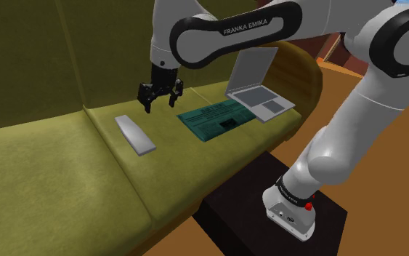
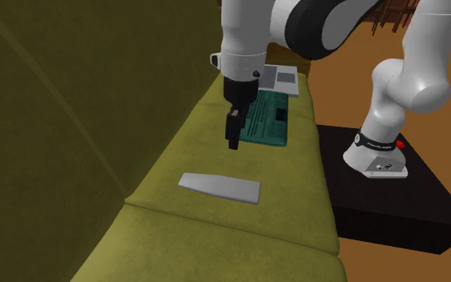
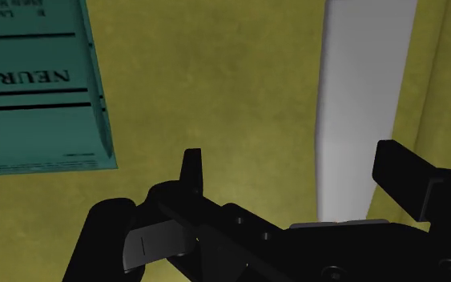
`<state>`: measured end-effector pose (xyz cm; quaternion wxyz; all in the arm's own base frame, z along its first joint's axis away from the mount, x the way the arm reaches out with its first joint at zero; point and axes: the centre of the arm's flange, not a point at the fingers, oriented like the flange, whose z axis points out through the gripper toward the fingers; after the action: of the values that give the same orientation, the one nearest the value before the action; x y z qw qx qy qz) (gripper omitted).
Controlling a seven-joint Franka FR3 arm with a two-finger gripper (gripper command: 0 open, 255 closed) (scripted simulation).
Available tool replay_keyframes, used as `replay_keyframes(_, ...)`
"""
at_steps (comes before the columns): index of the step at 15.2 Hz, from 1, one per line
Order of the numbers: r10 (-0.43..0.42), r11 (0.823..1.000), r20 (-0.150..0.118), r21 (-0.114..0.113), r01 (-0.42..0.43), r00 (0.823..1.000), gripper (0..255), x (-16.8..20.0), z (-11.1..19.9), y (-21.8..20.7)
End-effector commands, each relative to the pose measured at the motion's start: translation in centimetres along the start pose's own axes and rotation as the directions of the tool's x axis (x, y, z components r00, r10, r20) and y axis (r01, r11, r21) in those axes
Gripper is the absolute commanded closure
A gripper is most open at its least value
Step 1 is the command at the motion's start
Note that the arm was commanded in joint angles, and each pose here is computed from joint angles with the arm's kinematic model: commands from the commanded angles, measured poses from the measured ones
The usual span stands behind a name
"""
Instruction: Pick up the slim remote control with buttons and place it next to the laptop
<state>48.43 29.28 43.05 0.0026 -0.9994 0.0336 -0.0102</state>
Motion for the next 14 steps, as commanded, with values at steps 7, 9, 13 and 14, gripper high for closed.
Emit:
replay_keyframes(7, -0.023, 1.0, 0.037, -0.021, 0.023, 0.999, 0, 3.5, 6.3, -8.5)
replay_keyframes(9, -0.023, 0.999, 0.038, -0.021, 0.024, 0.999, 0, 3.6, 7.0, -8.7)
replay_keyframes(13, -0.023, 0.999, 0.038, -0.021, 0.024, 0.999, 0, 3.5, 9.1, -8.7)
replay_keyframes(14, -0.023, 0.999, 0.038, -0.021, 0.024, 0.999, 0, 3.5, 9.6, -8.6)
